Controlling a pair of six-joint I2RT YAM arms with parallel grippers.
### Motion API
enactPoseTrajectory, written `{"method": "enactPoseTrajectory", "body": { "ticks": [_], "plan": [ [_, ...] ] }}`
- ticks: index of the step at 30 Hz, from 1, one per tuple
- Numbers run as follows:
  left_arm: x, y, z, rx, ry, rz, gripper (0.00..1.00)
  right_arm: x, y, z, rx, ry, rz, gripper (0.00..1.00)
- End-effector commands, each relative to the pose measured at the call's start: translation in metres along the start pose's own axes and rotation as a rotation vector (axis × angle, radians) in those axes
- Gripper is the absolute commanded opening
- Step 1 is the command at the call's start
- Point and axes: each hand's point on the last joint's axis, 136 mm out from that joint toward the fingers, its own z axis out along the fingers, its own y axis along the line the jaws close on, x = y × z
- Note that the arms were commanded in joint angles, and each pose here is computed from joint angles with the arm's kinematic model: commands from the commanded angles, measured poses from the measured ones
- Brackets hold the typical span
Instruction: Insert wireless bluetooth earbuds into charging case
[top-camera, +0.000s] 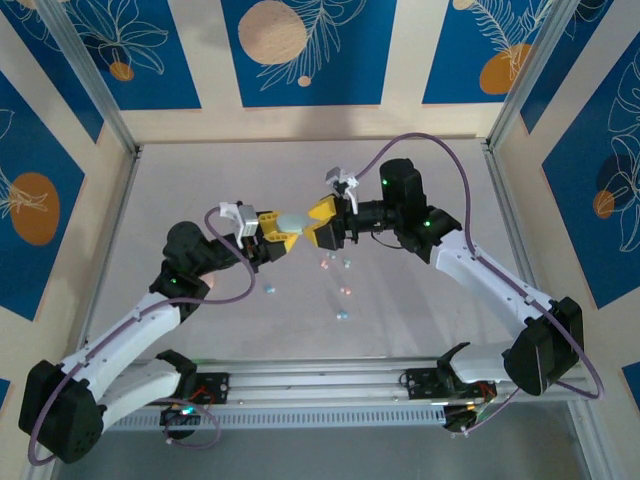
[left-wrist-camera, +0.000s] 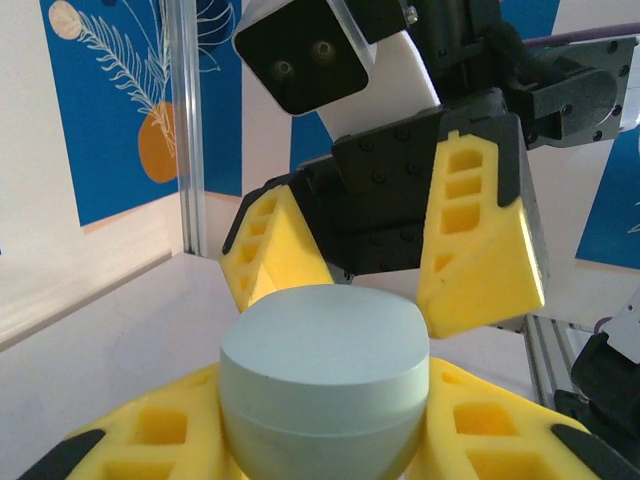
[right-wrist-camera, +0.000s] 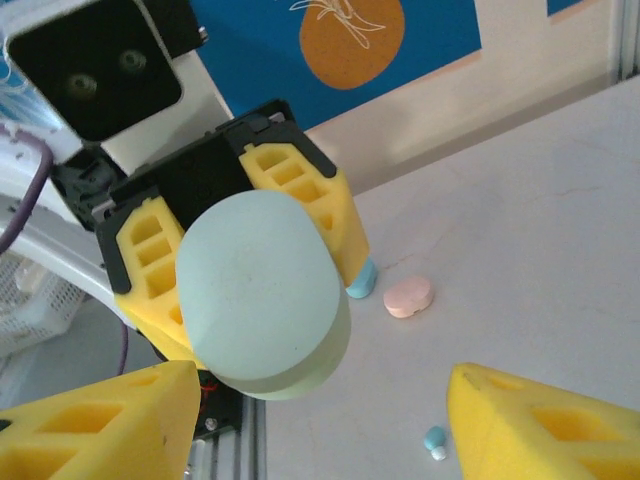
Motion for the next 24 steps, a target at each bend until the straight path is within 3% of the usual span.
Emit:
{"method": "enactPoseTrajectory", "body": {
  "ticks": [1, 8, 13, 24],
  "plan": [
    [-0.019, -0.014, -0.002, 0.058, -0.057, 0.031, 0.3, -0.003, 0.022, -0.001, -0.055, -0.004, -0.207, 0.67],
    [-0.025, -0.025, -0.003, 0.12, -0.054, 0.042, 0.3, -0.006, 0.023, -0.003, -0.018, -0.033, -0.481, 0.62],
    [-0.027, -0.028, -0.003, 0.136, -0.054, 0.045, 0.31, -0.009, 0.024, -0.002, -0.035, -0.031, -0.493, 0.55],
    [-0.029, -0.029, -0.003, 0.139, -0.058, 0.05, 0.32, -0.01, 0.024, 0.005, -0.06, -0.029, -0.447, 0.54]
  ]
}}
